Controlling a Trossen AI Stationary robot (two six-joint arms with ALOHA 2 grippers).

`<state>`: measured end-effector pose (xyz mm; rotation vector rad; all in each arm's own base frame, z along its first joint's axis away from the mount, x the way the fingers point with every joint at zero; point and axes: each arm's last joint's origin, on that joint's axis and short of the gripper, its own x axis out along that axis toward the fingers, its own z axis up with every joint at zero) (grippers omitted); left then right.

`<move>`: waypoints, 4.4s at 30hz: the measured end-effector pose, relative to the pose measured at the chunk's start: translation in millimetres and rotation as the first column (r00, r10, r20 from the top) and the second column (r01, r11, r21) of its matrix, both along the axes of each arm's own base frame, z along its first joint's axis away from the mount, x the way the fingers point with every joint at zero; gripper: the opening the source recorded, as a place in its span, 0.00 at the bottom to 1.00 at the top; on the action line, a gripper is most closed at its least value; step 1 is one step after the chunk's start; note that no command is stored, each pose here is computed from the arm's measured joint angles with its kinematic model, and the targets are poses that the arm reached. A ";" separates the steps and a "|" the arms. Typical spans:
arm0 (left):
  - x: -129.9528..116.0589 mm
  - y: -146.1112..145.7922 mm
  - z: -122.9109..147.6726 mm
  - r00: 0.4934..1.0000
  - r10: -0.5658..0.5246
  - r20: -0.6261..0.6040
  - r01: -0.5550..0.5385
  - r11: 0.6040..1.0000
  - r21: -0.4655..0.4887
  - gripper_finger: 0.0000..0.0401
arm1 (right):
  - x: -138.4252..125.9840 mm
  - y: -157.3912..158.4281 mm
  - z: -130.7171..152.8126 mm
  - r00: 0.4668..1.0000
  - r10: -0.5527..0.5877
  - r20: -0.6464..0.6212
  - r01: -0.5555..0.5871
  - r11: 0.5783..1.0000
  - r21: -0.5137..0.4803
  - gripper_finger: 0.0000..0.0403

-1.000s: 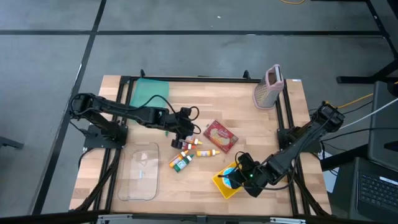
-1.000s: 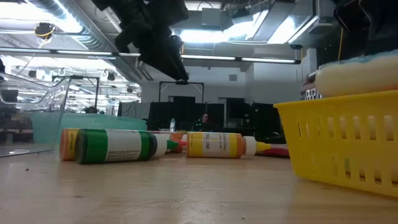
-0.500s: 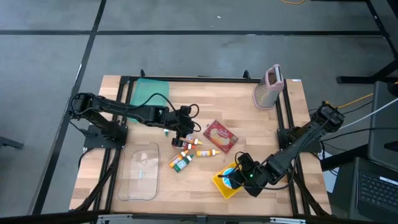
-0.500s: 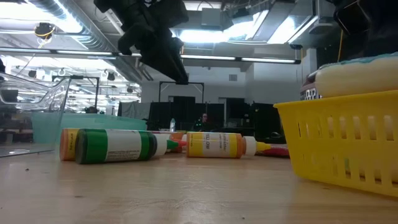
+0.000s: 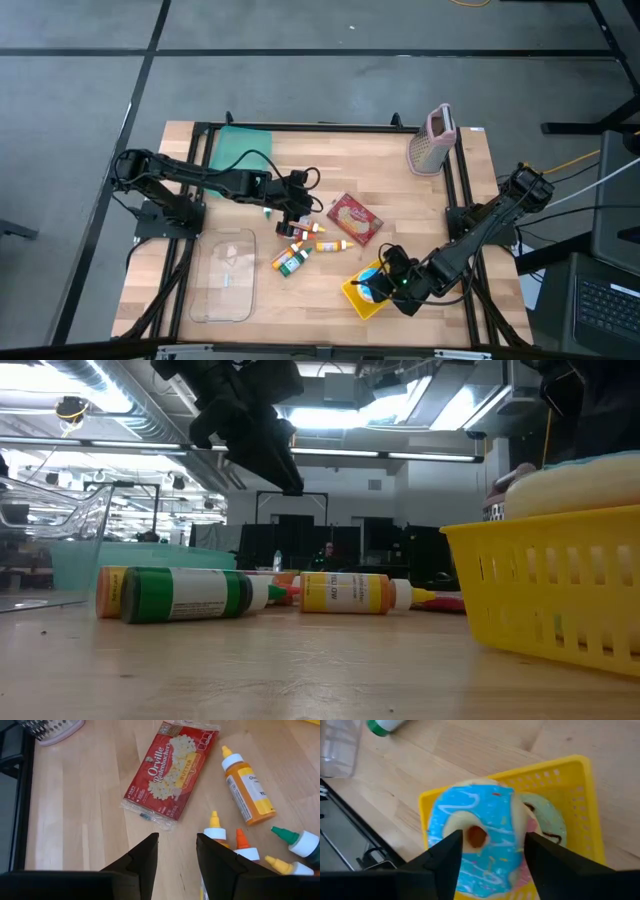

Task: Pick & Place Food Item
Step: Put the blue donut into the yellow bin, then put the red popcorn bag into the blue bin

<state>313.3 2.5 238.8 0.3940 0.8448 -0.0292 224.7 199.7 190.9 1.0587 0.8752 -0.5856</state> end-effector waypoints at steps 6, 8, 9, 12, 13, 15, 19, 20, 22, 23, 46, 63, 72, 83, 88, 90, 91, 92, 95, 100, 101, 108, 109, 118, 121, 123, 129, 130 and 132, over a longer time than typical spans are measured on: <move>0.2 -0.1 0.2 1.000 -0.006 0.002 0.006 1.000 -0.001 0.32 | -2.0 -0.7 -1.3 0.999 0.007 -0.038 -0.007 1.000 0.009 0.56; 0.3 -0.1 0.3 1.000 -0.008 0.003 0.008 1.000 0.000 0.32 | -2.3 -0.7 -1.4 0.999 0.009 -0.044 -0.008 1.000 0.011 0.56; 0.5 -0.1 0.4 1.000 -0.011 0.005 0.011 1.000 0.004 0.32 | -2.6 -1.0 -1.6 0.999 0.009 -0.047 -0.008 1.000 0.008 0.56; 1.9 -0.1 1.8 0.999 -0.020 0.024 0.020 1.000 0.013 0.32 | -3.9 -2.3 -1.4 0.998 0.007 -0.057 -0.007 1.000 -0.003 0.56; 2.8 -0.1 2.6 0.999 -0.024 0.036 0.024 1.000 0.018 0.32 | -4.0 -2.6 -1.2 0.998 0.006 -0.055 -0.006 1.000 -0.008 0.56; 4.4 0.0 4.5 0.998 -0.032 0.059 0.030 0.999 0.033 0.32 | -4.7 -3.9 0.8 0.999 0.001 -0.045 -0.002 1.000 -0.019 0.56; 5.2 0.0 9.5 0.995 -0.040 0.090 0.036 0.998 0.042 0.32 | -7.0 -6.3 8.0 1.000 0.001 -0.018 -0.002 1.000 -0.028 0.56; 4.5 0.0 10.6 0.995 -0.040 0.092 0.036 0.998 0.043 0.32 | -7.7 -6.8 10.8 1.000 0.003 -0.004 -0.003 1.000 -0.030 0.56; 3.5 0.1 13.7 0.994 -0.040 0.104 0.036 0.998 0.044 0.32 | -8.4 -7.7 18.5 1.000 0.008 0.029 -0.007 0.999 -0.035 0.56; 2.9 0.1 14.9 0.994 -0.039 0.107 0.034 0.998 0.045 0.32 | -8.4 -8.1 22.9 0.999 0.014 0.043 -0.012 0.999 -0.041 0.56; -67.6 42.7 104.4 0.883 0.116 0.455 -0.014 0.975 -0.223 0.33 | 11.3 -111.8 64.1 0.979 -0.159 -0.125 0.047 0.781 -0.623 0.56; -92.1 60.5 -0.9 0.882 0.242 0.404 -0.044 0.897 -0.441 0.33 | -6.5 -144.0 -50.1 0.963 -0.100 -0.249 0.024 0.956 -0.292 0.56; -93.9 59.9 -9.1 0.870 0.206 0.448 -0.014 0.918 -0.395 0.33 | -7.7 -138.3 -44.1 0.960 -0.151 -0.237 0.102 0.973 -0.207 0.56; -99.0 63.0 -21.0 0.879 0.220 0.422 -0.046 0.922 -0.385 0.33 | 0.7 -135.4 -41.0 0.975 -0.187 -0.123 0.160 0.967 -0.201 0.56; -99.3 63.1 -21.9 0.883 0.218 0.415 -0.051 0.925 -0.376 0.33 | -4.6 -130.0 -42.9 0.967 -0.198 -0.159 0.171 0.970 -0.172 0.56; -99.5 63.0 -22.4 0.886 0.219 0.410 -0.054 0.924 -0.377 0.33 | -9.9 -127.4 -47.8 0.962 -0.211 -0.171 0.184 0.970 -0.159 0.56; -99.6 62.9 -22.6 0.887 0.219 0.408 -0.055 0.925 -0.377 0.33 | -13.0 -126.5 -51.1 0.959 -0.224 -0.175 0.198 0.968 -0.154 0.56; -99.6 62.9 -22.6 0.887 0.216 0.408 -0.054 0.926 -0.373 0.33 | -16.3 -125.8 -54.8 0.955 -0.235 -0.179 0.211 0.966 -0.147 0.56; -99.6 63.0 -22.6 0.887 0.214 0.408 -0.053 0.927 -0.371 0.33 | -24.1 -125.6 -66.0 0.950 -0.269 -0.158 0.250 0.959 -0.131 0.56; -99.6 63.0 -22.8 0.888 0.215 0.407 -0.054 0.927 -0.371 0.33 | -23.7 -128.8 -76.2 0.953 -0.304 -0.001 0.302 0.948 -0.102 0.56; -99.6 63.0 -22.8 0.888 0.215 0.407 -0.054 0.927 -0.371 0.33 | -23.5 -129.5 -77.4 0.951 -0.309 0.021 0.310 0.946 -0.099 0.56; -99.6 63.0 -22.8 0.888 0.215 0.407 -0.054 0.927 -0.372 0.33 | -21.4 -135.4 -78.5 0.939 -0.341 0.051 0.344 0.932 -0.112 0.56; -99.6 63.0 -22.9 0.888 0.215 0.407 -0.054 0.927 -0.372 0.33 | -21.1 -136.6 -78.5 0.937 -0.346 0.053 0.350 0.930 -0.114 0.56; -99.7 62.9 -23.0 0.888 0.216 0.406 -0.055 0.926 -0.373 0.33 | -17.8 -146.0 -78.6 0.924 -0.374 0.077 0.381 0.913 -0.142 0.56; -99.7 62.9 -23.0 0.888 0.216 0.405 -0.055 0.926 -0.373 0.33 | -14.7 -148.5 -77.8 0.924 -0.369 0.097 0.380 0.914 -0.141 0.56; -99.8 62.9 -23.1 0.889 0.216 0.404 -0.056 0.926 -0.373 0.33 | -11.4 -149.2 -78.0 0.926 -0.361 0.114 0.375 0.917 -0.135 0.56; -100.0 62.8 -23.7 0.891 0.221 0.397 -0.060 0.923 -0.381 0.33 | -1.3 -147.8 -85.8 0.929 -0.342 0.140 0.358 0.927 -0.113 0.54; -100.0 62.7 -23.8 0.891 0.222 0.396 -0.060 0.922 -0.381 0.33 | -0.1 -147.4 -87.0 0.929 -0.341 0.141 0.357 0.928 -0.109 0.53; -100.1 62.8 -24.1 0.892 0.222 0.393 -0.061 0.922 -0.382 0.33 | 1.9 -146.8 -88.7 0.928 -0.341 0.149 0.358 0.928 -0.102 0.52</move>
